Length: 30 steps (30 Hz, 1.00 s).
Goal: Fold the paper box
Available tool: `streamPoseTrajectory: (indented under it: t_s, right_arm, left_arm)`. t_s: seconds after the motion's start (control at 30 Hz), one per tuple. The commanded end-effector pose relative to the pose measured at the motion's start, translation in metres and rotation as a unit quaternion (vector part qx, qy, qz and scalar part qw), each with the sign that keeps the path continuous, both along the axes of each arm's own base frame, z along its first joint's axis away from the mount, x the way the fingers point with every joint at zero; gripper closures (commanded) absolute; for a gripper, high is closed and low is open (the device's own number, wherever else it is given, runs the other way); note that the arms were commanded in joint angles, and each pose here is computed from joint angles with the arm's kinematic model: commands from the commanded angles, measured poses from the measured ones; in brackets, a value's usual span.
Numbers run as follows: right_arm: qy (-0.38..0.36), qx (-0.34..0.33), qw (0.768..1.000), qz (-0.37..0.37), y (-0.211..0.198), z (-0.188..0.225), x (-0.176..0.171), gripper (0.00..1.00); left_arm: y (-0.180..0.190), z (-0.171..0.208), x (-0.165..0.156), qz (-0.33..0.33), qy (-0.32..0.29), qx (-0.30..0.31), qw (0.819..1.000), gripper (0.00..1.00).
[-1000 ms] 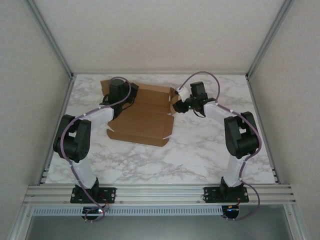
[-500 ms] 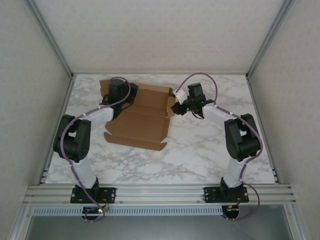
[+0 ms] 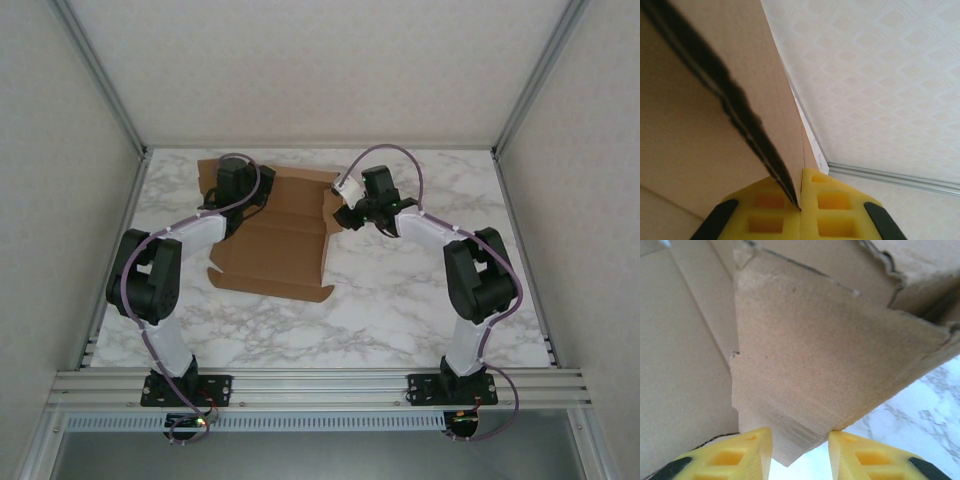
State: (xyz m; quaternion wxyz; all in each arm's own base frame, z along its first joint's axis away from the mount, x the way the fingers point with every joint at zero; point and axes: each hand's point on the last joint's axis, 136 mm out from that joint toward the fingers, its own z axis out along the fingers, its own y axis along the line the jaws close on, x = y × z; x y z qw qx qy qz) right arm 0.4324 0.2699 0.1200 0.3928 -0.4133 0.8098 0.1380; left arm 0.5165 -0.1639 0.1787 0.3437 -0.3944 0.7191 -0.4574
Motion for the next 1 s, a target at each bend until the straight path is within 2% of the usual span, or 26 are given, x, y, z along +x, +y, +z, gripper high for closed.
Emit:
streamPoseTrajectory:
  t_s: [0.0, 0.1, 0.33, 0.47, 0.73, 0.97]
  right_arm:
    - [-0.052, 0.014, 0.997, -0.046, 0.009, 0.021, 0.030, 0.64]
    - [-0.058, 0.014, 0.996, -0.067, 0.010, 0.020, 0.038, 0.64]
    - [-0.041, 0.089, 0.994, -0.046, 0.036, 0.037, 0.030, 0.70]
    - [-0.024, 0.124, 0.991, -0.034, 0.050, 0.046, 0.024, 0.70]
    - [-0.010, 0.102, 0.995, -0.019, 0.070, 0.035, 0.017, 0.69]
    - [-0.023, 0.056, 0.996, -0.073, 0.057, 0.022, 0.034, 0.67]
  left_arm:
    - [-0.024, -0.004, -0.014, -0.058, 0.006, -0.014, 0.998, 1.00]
    - [-0.025, -0.001, -0.014, -0.062, 0.001, -0.017, 0.998, 1.00]
    - [-0.027, 0.003, -0.015, -0.067, -0.004, -0.023, 0.997, 1.00]
    - [-0.028, 0.005, -0.015, -0.070, -0.007, -0.026, 0.997, 1.00]
    - [-0.029, 0.005, -0.014, -0.075, -0.006, -0.034, 0.997, 1.00]
    - [-0.021, 0.009, -0.008, -0.066, -0.004, -0.050, 0.997, 1.00]
